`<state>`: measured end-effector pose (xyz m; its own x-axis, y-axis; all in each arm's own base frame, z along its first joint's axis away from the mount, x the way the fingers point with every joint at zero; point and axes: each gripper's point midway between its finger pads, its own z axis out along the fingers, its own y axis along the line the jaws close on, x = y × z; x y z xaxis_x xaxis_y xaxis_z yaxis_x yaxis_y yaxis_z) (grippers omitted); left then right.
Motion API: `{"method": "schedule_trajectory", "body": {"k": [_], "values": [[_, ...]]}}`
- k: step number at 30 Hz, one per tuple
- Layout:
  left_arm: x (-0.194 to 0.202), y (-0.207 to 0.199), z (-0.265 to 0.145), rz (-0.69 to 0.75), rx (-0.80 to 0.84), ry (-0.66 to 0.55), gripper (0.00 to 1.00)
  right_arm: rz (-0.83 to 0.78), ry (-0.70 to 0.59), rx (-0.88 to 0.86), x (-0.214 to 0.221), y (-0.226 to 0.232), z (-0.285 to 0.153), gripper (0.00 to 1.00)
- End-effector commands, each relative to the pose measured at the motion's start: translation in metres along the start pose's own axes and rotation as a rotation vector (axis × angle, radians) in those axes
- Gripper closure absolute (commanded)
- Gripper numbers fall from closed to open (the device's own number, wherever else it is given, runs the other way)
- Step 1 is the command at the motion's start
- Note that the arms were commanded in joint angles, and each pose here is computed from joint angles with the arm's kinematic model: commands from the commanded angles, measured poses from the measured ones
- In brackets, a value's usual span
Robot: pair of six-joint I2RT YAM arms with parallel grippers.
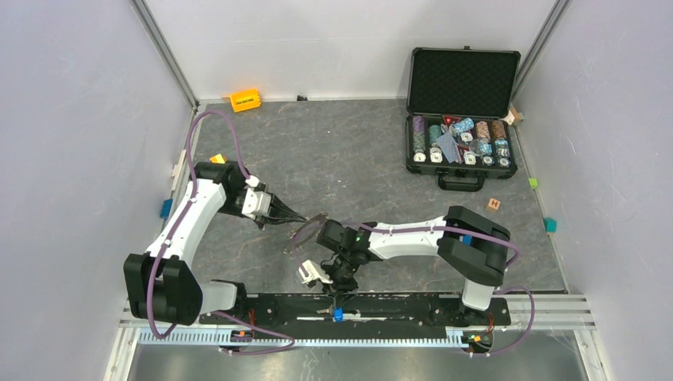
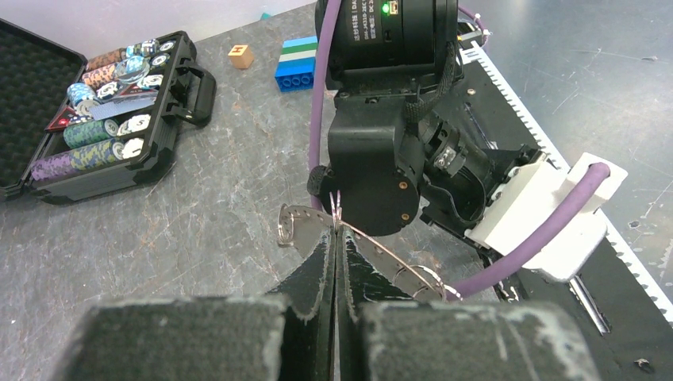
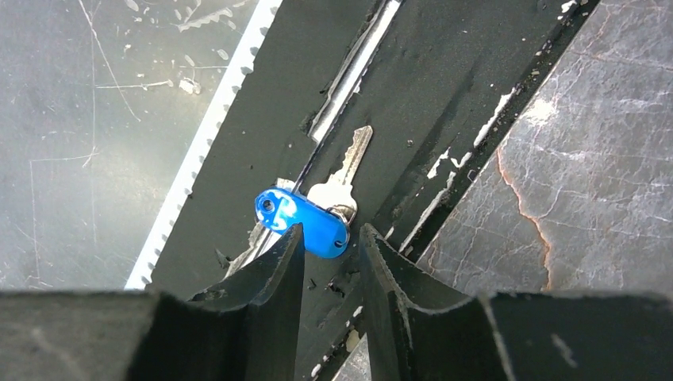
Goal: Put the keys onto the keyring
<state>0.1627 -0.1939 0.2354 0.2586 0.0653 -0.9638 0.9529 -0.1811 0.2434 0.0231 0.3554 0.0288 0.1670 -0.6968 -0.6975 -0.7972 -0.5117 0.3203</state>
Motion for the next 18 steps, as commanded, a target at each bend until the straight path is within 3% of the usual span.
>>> {"method": "schedule_trajectory", "body": {"k": [1,18], "values": [[-0.019,0.005,0.000,0.174,-0.028,-0.043,0.98,-0.055,-0.018,-0.003,-0.015,-0.007,0.005,0.63],[-0.018,0.004,0.000,0.172,-0.028,-0.042,0.98,-0.060,0.015,-0.048,-0.003,0.000,0.013,0.67]]}}
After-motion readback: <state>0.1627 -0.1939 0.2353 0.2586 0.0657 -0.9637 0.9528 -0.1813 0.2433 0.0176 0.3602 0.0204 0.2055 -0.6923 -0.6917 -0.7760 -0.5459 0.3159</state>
